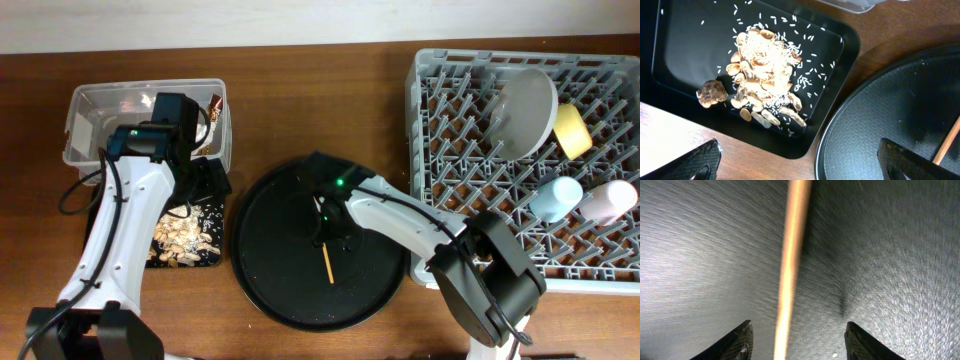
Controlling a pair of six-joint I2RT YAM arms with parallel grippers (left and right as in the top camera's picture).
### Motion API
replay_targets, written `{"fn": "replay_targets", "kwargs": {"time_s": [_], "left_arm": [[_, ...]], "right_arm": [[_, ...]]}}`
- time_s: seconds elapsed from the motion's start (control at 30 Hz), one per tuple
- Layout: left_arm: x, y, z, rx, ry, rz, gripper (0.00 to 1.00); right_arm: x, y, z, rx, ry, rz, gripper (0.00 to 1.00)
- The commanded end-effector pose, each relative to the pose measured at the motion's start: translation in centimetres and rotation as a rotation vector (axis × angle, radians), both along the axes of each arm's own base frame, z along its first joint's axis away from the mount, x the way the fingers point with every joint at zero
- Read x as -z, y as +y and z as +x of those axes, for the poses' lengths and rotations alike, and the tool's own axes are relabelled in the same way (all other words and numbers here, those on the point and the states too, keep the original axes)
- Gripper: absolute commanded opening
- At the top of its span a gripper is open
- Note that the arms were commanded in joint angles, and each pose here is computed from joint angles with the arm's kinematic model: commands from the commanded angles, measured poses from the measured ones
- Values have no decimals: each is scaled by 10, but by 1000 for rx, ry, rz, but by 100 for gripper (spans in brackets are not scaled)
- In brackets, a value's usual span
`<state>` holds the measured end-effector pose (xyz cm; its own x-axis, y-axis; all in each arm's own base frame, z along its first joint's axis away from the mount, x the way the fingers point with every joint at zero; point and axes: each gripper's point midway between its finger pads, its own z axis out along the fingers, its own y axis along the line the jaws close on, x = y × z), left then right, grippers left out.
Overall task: Sort waste into correct bins and load items into the dishwasher rack
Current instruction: 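Grasp the second orange chopstick with the right gripper and put it in the rack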
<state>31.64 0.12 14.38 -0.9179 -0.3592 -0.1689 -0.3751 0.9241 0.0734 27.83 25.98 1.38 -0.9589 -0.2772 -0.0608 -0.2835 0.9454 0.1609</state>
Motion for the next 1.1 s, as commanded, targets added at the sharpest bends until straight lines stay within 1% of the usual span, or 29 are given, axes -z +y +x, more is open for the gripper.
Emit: {"fn": "replay_targets", "kwargs": {"time_s": [0.0,0.03,0.1,0.17,0.2,0.3,0.33,0.37,0.47,0.53,0.67,0.7,0.73,0.77,0.83,0.9,0.93,1.0,1.07], "left_arm": [[-7,4,0,-14,-23,12,99],[-7,3,0,-14,-23,11,99],[-7,4,0,-14,-22,12,99],[-7,4,-1,-14,-20,11,99],[-7,4,-1,-14,-22,11,99],[-7,4,-1,-14,-21,12,99],[-7,4,-1,-14,-21,11,99],[-7,4,0,-14,-22,12,99],[-7,4,-1,-14,-22,12,99],[-6,4,-1,-14,-21,12,99],[-6,4,-1,-14,-18,12,99],[-6,4,-1,-14,-19,12,99],[-6,4,-1,-14,-19,12,99],[-6,4,-1,-14,-19,12,99],[-6,4,-1,-14,-19,12,99],[-7,4,-1,-14,-20,11,99],[-7,4,0,-14,-22,11,99],[-7,3,-1,-14,-22,11,99],[-7,3,0,-14,-22,11,99]], "right_arm": [[16,-16,-8,50,3,-61,59],[18,-20,-9,59,4,-80,58],[19,-32,-10,88,-2,-140,47],[19,-47,-12,148,-4,-209,42],[19,-51,-13,156,-5,-229,37],[19,-51,-13,156,-5,-231,21],[19,-51,-13,156,-4,-230,9],[19,-50,-14,156,-2,-228,5],[16,-47,-18,153,21,-203,4],[-10,-49,-14,150,-9,-193,4],[-109,-68,17,64,-187,-108,4],[-132,-83,25,74,-225,-95,4],[-153,-107,35,121,-265,-99,4],[-165,-128,43,170,-289,-105,4],[-171,-176,58,269,-292,-123,4],[-161,-204,64,322,-251,-124,4],[-153,-208,66,320,-216,-96,4],[-127,-216,67,333,-132,-109,4],[-108,-210,69,322,-78,-97,6]]}}
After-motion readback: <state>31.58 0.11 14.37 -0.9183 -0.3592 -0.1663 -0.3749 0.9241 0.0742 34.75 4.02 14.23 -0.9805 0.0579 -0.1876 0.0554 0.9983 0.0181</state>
